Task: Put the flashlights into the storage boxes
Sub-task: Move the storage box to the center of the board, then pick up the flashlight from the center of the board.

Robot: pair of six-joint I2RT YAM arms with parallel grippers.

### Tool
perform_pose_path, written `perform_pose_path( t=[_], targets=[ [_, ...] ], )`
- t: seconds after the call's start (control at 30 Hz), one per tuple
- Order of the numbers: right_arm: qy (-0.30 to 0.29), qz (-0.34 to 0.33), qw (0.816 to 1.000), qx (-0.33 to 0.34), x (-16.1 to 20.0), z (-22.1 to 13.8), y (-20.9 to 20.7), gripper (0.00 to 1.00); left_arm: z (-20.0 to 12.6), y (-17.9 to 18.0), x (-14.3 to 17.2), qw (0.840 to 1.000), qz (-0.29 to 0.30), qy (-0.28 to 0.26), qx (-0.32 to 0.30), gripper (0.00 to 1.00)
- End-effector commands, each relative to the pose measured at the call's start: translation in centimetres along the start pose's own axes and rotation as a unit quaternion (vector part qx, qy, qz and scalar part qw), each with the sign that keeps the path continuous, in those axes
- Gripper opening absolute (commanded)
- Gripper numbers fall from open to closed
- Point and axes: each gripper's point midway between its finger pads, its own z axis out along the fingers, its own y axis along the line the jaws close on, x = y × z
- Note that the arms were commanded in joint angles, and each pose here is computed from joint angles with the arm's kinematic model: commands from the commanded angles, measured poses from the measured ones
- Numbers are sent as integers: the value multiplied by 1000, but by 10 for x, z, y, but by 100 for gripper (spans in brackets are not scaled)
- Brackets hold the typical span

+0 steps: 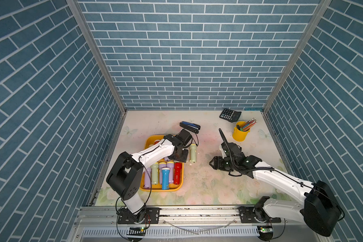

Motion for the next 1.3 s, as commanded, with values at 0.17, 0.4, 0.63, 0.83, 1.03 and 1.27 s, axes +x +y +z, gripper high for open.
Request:
perform_pose_path(
  t=[0.17,0.4,0.63,0.83,1.03,1.27],
  targets=[
    [-10,-22,1000,-6,-18,-1,14,66,-63,-20,-24,996,3,-80,30,59],
    [-11,-14,1000,-7,-12,-2,8,66,-46,-67,-28,996,42,-63,51,59],
    [-30,-9,999,8,-4,-14,-10,66,-9,-94,-26,997,61,-34,36,61],
    [-36,1,999,11,5,-22,-22,67,20,-86,-27,998,69,-12,-10,62],
    [-44,9,999,14,12,-28,-33,67,46,-87,-29,997,73,8,-26,62],
    [-49,15,999,15,15,-32,-39,66,65,-81,-32,997,63,20,-34,59]
  ],
)
